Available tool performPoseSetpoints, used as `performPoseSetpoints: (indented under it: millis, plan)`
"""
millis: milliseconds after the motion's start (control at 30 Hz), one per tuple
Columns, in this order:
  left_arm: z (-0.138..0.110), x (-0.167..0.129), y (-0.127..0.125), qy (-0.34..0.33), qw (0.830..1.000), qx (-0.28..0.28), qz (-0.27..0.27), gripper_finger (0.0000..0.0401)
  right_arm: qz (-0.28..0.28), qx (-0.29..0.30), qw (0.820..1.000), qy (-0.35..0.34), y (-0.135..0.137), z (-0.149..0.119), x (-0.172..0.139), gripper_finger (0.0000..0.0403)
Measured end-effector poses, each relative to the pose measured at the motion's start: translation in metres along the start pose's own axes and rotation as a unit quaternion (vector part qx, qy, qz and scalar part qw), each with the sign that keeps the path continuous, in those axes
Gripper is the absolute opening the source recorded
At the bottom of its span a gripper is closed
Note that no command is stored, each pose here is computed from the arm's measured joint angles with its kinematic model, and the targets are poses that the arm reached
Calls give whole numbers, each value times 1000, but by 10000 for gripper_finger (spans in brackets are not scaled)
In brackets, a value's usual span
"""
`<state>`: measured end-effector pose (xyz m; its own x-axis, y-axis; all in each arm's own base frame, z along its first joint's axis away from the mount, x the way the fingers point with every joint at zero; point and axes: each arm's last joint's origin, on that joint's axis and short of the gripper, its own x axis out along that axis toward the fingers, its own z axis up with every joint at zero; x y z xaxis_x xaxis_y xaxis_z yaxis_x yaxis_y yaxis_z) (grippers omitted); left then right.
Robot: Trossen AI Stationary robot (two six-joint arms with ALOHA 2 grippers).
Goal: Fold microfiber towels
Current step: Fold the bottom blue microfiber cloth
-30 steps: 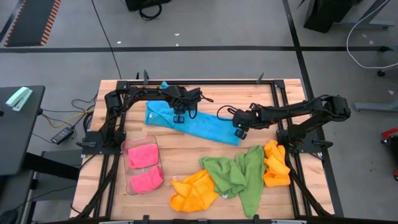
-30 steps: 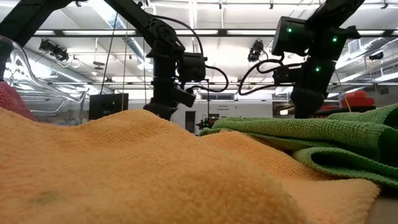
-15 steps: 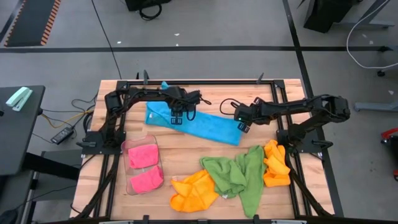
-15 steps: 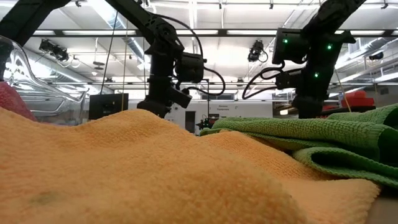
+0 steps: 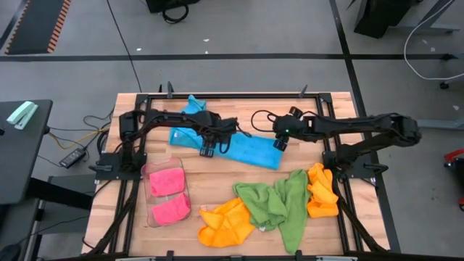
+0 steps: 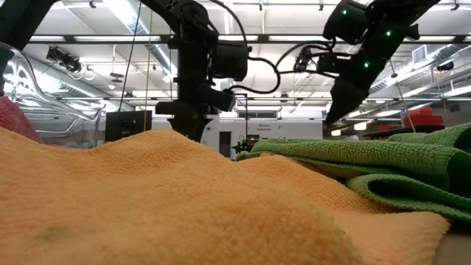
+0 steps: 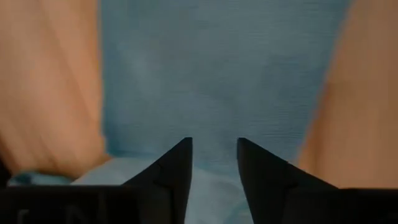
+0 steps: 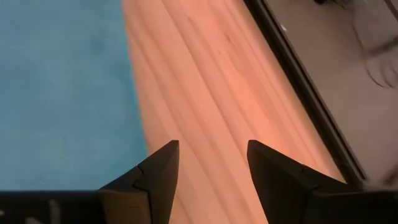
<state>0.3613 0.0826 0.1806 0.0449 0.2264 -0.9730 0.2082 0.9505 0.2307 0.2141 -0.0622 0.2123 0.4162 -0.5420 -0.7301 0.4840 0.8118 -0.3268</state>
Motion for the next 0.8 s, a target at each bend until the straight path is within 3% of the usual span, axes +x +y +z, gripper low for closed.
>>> performPoseSetpoints:
  millis: [333,500,800]
  plan:
    - [12,-7,-38,2,1000,9,1,226,23,0,1000,4,5,0,3,200]
    - [-1,11,-52,47,999,15,23,228,32,-3,999,-4,11,1,1,200]
    - [-5,29,-70,51,993,34,101,207,35,-1,999,-19,13,4,0,200]
